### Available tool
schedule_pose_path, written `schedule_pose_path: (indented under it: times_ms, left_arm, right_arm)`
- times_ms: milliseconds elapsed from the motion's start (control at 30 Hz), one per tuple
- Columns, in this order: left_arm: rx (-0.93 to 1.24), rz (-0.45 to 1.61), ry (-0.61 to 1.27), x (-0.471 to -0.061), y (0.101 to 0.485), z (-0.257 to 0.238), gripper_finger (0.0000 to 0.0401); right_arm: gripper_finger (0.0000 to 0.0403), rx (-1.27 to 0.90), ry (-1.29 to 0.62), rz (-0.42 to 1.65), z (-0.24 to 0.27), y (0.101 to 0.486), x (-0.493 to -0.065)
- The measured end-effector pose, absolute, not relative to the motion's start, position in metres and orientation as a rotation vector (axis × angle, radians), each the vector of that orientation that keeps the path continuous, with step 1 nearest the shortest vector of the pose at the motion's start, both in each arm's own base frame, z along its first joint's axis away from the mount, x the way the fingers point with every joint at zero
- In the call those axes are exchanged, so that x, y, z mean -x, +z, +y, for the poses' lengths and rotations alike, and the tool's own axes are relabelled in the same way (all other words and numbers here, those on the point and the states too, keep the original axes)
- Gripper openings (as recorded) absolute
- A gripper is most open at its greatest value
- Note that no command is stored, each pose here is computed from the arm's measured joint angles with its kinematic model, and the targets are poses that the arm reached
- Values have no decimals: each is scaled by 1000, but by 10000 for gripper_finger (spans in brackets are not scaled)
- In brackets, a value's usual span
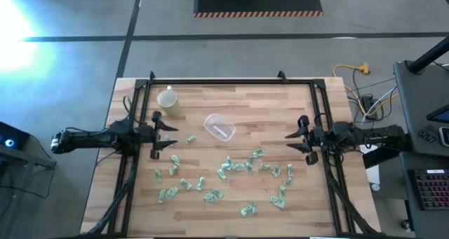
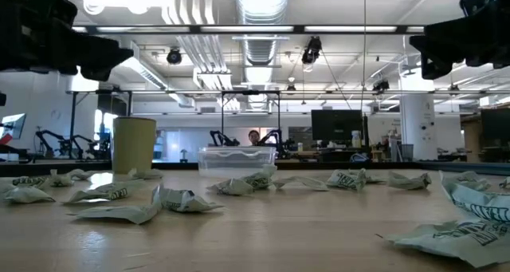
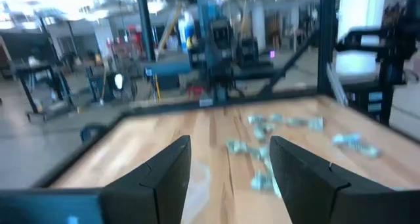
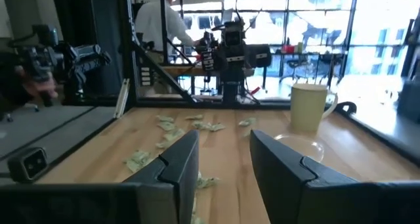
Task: Pick and place Stevia / Truvia into bins
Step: Put the stevia packet into the transparent container
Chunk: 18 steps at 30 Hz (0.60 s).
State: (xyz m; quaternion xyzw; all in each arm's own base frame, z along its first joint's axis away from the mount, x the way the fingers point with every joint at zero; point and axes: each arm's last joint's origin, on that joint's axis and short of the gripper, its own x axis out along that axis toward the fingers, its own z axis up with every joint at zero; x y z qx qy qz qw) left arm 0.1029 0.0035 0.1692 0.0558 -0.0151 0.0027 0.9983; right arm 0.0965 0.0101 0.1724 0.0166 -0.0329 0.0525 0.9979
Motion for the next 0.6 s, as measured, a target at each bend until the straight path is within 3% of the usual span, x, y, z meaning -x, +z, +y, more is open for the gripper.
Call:
schedule_pose_path:
  times_ms: [233, 433, 600]
  left_arm:
    - [60, -155, -55, -102, 181, 2, 192]
    - [47, -249, -57, -100, 190, 2, 192]
    - [33, -208, -11, -101, 186, 3, 192]
  right_arm:
    - [128, 74, 100, -97, 10, 175, -96]
    - [128, 88, 97, -96, 10, 175, -96]
    - [128, 65, 98, -94, 10, 175, -97]
